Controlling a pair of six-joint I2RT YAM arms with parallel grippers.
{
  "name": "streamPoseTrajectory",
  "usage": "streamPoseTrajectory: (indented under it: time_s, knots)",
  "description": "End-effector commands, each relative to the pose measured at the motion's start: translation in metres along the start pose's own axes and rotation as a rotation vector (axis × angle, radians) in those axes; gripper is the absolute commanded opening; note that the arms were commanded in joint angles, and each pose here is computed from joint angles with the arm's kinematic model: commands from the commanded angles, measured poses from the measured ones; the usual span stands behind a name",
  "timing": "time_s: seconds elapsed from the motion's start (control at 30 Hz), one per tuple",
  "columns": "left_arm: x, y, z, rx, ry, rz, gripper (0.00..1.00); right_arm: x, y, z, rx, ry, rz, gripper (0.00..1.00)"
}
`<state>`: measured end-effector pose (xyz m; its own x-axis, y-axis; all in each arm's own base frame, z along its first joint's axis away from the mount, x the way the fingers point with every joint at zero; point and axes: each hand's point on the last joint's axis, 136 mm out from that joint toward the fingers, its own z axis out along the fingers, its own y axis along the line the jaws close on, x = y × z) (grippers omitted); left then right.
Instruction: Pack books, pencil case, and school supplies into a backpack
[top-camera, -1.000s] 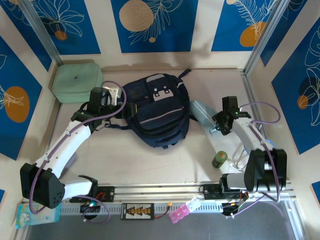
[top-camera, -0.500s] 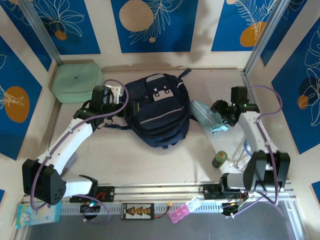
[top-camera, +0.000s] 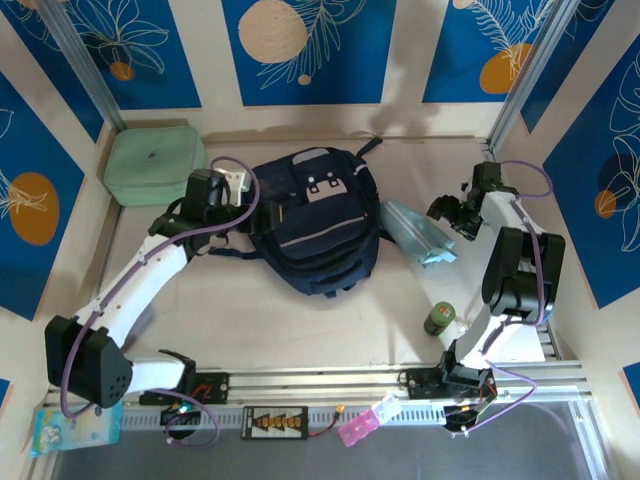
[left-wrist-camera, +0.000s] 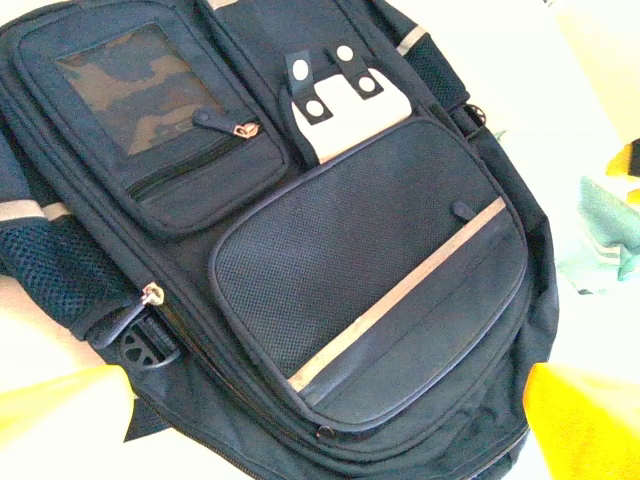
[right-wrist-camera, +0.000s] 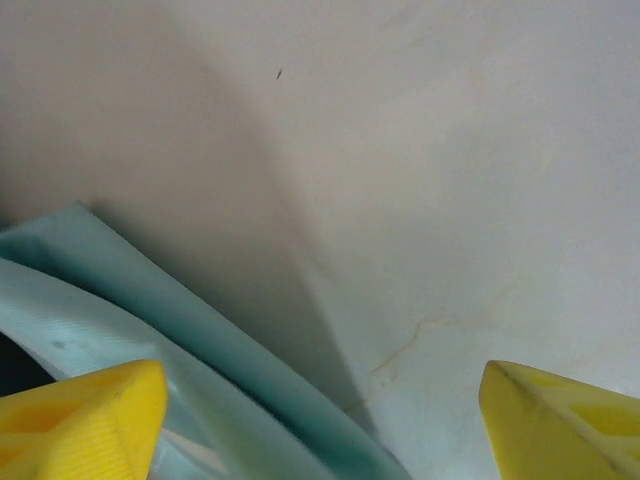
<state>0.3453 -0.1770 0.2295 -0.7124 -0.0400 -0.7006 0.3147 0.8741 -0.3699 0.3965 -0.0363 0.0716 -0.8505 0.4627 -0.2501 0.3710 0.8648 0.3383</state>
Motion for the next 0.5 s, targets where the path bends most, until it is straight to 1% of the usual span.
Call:
streamPoseTrajectory:
  time_s: [0.0, 0.1, 0.27, 0.47]
  knots:
    - [-0.010, -0.013, -0.001, 0.031, -0.003, 0.021, 1.00, 0.018, 0.020, 0.005, -0.149, 0.121, -0.093, 0.78]
    - [-0.009, -0.015, 0.003, 0.044, 0.005, 0.021, 1.00, 0.028, 0.027, 0.010, -0.201, 0.169, -0.101, 0.76]
    - [-0.010, -0.019, 0.009, 0.063, 0.021, 0.015, 1.00, 0.041, 0.043, 0.010, -0.280, 0.192, -0.139, 0.73]
    - [-0.008, -0.023, 0.017, 0.074, 0.055, 0.024, 1.00, 0.062, 0.042, 0.016, -0.216, 0.227, -0.209, 0.75]
